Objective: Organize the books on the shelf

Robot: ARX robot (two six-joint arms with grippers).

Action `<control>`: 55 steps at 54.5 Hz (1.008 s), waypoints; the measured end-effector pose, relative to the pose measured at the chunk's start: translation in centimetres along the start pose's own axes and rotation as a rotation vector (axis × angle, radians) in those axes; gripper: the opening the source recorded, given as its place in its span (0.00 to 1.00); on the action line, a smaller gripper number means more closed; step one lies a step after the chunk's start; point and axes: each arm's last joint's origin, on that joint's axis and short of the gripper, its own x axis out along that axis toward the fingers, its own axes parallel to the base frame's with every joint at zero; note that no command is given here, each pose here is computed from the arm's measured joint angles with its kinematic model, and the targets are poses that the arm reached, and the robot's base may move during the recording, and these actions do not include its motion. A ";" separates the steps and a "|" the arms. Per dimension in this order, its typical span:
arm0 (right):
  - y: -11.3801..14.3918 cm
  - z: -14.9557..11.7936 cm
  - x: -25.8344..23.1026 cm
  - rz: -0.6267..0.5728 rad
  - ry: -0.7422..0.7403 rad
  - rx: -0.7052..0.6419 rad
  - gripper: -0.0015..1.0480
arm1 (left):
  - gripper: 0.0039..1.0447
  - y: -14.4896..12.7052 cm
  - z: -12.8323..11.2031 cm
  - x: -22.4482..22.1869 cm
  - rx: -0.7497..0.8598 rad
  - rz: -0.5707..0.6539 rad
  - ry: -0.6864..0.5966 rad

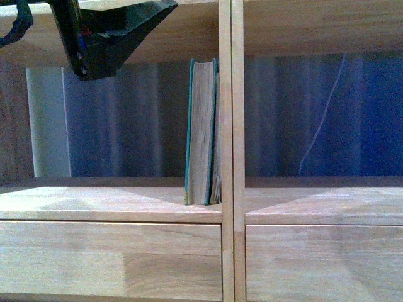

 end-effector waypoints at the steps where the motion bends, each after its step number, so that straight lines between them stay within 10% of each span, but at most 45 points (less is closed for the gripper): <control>1: 0.1 -0.1 0.0 0.002 0.002 0.003 0.07 | 0.93 0.0 0.0 0.1 0.001 -0.002 0.002; 34: 0.3 -2.3 -0.6 0.010 0.060 0.061 0.07 | 0.93 -0.6 0.2 0.9 0.067 0.020 -0.031; 55: 0.0 -2.3 -0.6 -0.023 0.057 0.060 0.07 | 0.41 -0.9 0.2 0.7 0.117 0.049 -0.038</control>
